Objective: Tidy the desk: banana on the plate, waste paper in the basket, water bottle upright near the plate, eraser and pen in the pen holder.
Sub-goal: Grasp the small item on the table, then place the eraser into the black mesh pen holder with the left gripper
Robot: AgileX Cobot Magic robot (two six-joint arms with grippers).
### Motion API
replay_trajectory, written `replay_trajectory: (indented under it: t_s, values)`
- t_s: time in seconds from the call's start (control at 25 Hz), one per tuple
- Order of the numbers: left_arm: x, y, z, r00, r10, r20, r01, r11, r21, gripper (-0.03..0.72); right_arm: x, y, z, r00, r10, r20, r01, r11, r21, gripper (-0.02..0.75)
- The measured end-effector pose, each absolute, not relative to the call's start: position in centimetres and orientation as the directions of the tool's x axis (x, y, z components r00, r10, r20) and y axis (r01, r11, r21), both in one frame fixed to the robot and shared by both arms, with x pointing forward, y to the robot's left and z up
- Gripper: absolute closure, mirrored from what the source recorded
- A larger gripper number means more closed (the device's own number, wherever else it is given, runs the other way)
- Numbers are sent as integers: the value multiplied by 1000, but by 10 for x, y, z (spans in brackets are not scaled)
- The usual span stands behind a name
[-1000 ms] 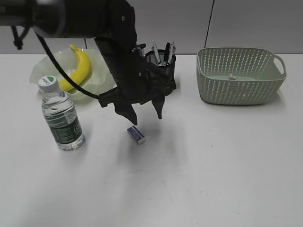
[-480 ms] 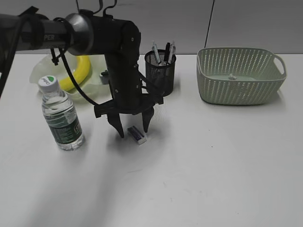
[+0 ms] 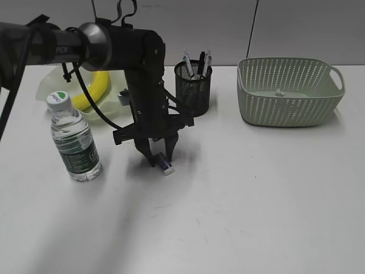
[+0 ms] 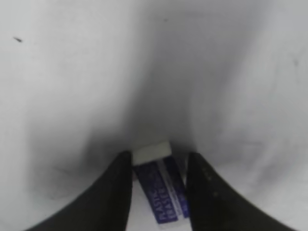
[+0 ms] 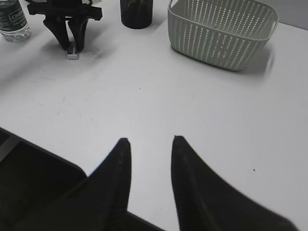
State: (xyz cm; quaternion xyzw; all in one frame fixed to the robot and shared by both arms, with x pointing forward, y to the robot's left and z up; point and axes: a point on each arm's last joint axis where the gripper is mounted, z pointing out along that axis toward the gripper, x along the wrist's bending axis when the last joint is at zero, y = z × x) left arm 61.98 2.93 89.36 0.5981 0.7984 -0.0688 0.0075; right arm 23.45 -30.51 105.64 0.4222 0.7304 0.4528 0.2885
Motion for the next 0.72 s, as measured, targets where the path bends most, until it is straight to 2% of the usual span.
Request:
replay_trajectory:
  t_s: [0.08,0.12,0.24,0.4,0.56,0.72]
  values:
    - [620,31,894,-270,960,-73,960,262,-100,501,234,-305,1056,-477,878,-39,356,234,905,494]
    - [621,31,895,-255,964,-75,964,247,-98,522,234,-305,1056,-477,878,-39,356,234,905,494]
    - [626,26,902,-217,971,-98,974,209,-85,515,234,-305,1056,-477,878,-39,356,234,905,494]
    - [642,15,936,-174,968,-182,984,177,0,515,234,-305,1056,-477,878,-39,356,234,905,494]
    - [657,6,983,-84,957,-278,980,130,150,515,234,-305,1056,-477,878,-39,356,234,905,494]
    - [668,9,1019,6,966,-260,944,81,320,515,234,-305,1056,-477,878,-39,356,234,905,494]
